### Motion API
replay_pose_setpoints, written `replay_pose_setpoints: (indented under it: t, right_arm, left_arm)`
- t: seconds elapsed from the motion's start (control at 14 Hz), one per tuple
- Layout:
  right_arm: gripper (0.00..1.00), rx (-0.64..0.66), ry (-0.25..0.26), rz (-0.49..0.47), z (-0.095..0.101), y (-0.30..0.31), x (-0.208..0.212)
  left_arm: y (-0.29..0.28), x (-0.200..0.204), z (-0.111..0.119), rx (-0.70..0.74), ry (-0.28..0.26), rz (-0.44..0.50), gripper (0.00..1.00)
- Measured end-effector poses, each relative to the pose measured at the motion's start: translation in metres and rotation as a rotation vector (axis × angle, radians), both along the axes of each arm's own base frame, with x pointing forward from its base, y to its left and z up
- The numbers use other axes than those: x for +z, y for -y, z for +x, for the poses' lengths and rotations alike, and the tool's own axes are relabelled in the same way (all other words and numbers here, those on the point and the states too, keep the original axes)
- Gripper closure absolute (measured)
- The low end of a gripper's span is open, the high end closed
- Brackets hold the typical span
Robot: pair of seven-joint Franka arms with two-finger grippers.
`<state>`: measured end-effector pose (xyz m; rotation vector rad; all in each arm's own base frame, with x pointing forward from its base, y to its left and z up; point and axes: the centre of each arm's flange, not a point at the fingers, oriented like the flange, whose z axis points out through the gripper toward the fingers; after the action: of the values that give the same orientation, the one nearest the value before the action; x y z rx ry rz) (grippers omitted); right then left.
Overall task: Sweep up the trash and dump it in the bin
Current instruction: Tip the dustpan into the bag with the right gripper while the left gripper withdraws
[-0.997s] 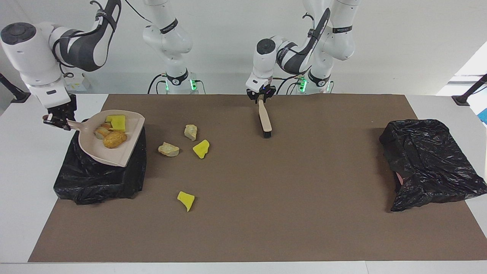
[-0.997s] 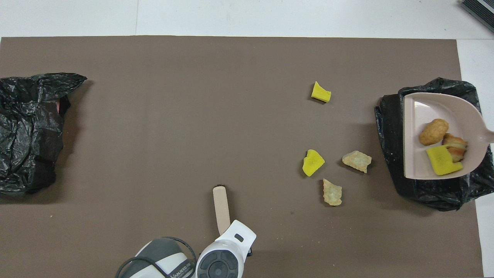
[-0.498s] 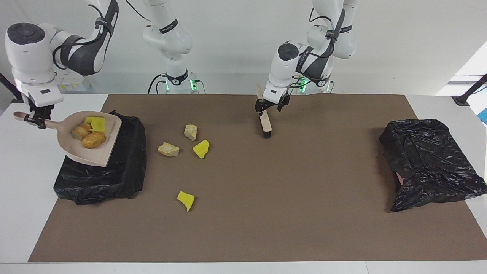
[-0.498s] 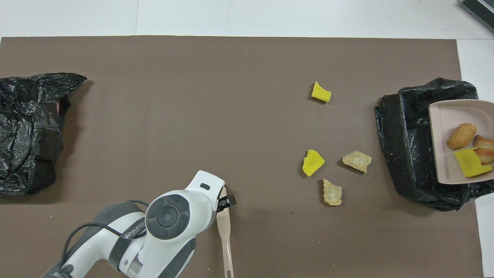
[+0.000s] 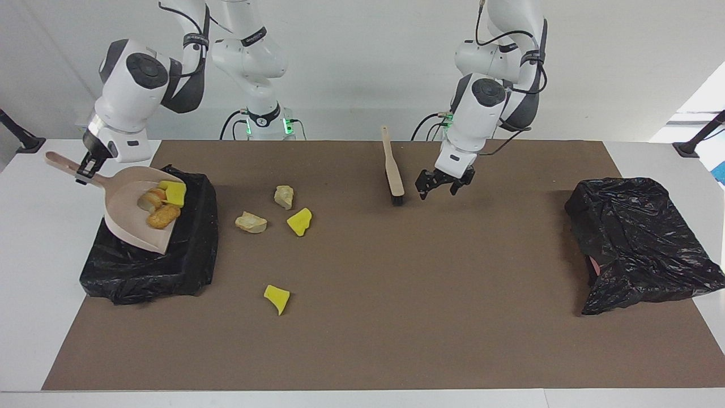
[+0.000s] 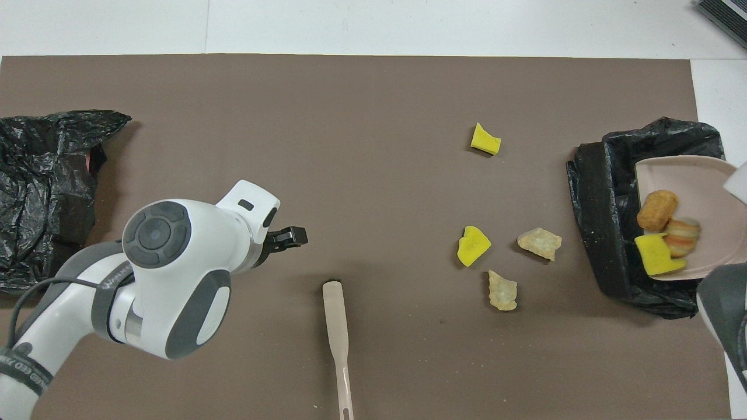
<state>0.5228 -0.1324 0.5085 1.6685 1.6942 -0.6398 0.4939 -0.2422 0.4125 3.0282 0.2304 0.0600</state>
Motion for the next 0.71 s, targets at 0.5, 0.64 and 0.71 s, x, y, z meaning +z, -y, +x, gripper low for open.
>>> replay_pose_setpoints:
  t: [0.5,0.64,0.71]
  right_arm:
    - [0.69,0.018,0.003,-0.246,-0.001,-0.007,0.037]
    - [0.69,0.000,0.037,-0.255,0.000,-0.010,0.060]
    - [0.69,-0.021,0.053,-0.235,0.000,-0.013,0.069]
  left_arm:
    - [-0.072,0.039,0.070,-0.130,0.039,0.059,0.00]
    - [-0.106,0.065,0.080,-0.177,0.002,0.067,0.00]
    - [-0.126,0.077,0.082,-0.193,-0.016,0.070,0.00]
